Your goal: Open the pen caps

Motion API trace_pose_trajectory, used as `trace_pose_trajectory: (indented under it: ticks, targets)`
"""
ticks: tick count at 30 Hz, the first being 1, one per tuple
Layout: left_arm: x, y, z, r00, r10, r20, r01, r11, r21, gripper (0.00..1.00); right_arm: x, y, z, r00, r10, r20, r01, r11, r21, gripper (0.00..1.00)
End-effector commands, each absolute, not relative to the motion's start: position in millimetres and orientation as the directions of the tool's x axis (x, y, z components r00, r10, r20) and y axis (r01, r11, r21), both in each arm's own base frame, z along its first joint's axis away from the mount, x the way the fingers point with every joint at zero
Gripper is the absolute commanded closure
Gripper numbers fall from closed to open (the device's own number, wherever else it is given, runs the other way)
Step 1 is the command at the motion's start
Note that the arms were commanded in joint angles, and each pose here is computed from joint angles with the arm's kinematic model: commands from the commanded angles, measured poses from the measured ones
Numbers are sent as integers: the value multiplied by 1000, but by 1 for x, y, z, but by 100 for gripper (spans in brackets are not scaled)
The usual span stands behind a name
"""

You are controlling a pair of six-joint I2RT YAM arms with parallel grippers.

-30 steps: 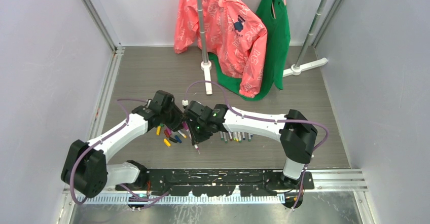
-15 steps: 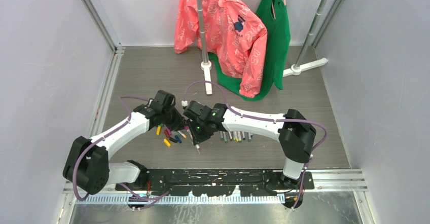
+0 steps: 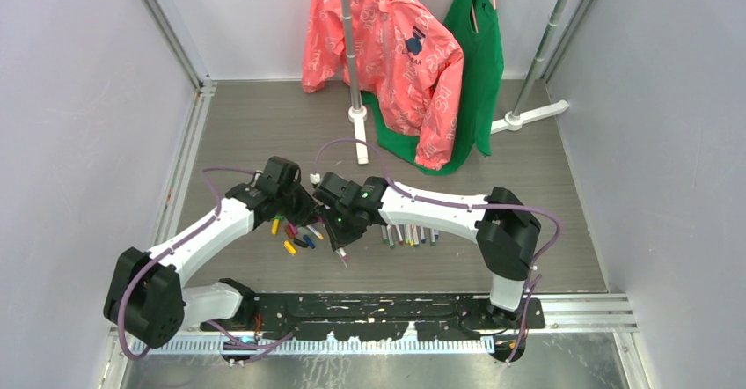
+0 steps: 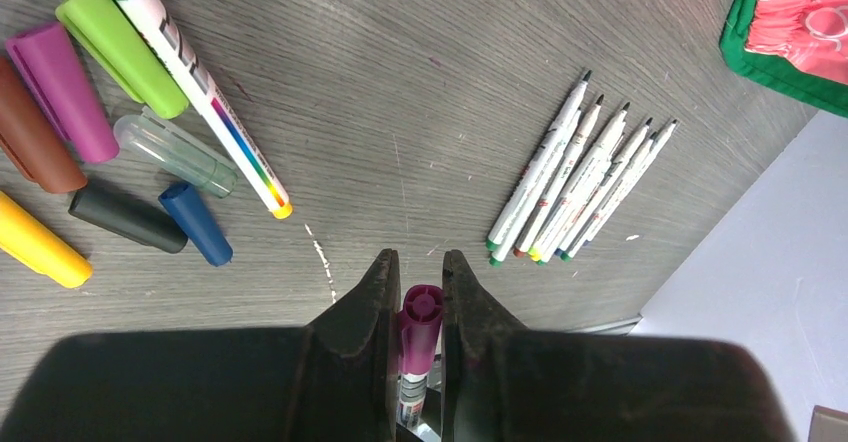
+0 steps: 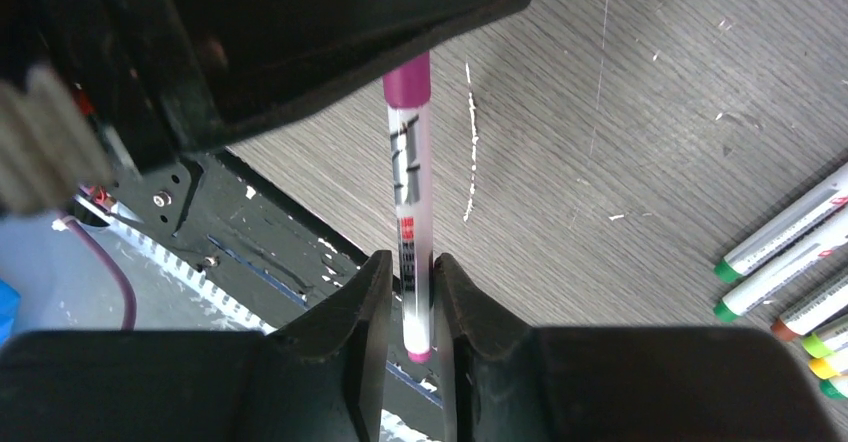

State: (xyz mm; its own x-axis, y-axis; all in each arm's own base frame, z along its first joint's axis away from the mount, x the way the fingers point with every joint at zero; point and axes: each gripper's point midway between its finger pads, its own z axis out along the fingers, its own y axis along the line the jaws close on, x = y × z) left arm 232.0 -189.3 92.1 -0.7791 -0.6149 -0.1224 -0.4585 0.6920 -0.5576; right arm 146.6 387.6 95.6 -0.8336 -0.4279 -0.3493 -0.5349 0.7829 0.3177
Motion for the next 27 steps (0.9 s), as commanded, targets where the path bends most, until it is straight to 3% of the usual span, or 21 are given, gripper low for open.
trace_pose_trajectory:
  ticks: [1,12,15,18,27]
  targets:
    - [240,-204,125,-773,-624,-109,-417,630,-655,100,158,416,120,-807,-400,-435,-565,738,369,72]
    - [238,-206,128,-778,-622,-86,-426,624,-655,100,170,416,115,-805,-380,-456,-560,741,370,73]
    - [237,-207,126,-778,-624,-75,-437,622,-650,100,173,415,115,-805,-370,-465,-556,743,372,80]
    - [237,-206,123,-774,-630,-66,-451,620,-641,100,177,414,118,-803,-355,-478,-553,743,377,97]
    - [251,-198,120,-703,-711,1,-524,517,-676,100,169,400,123,-801,-369,-472,-566,724,395,99]
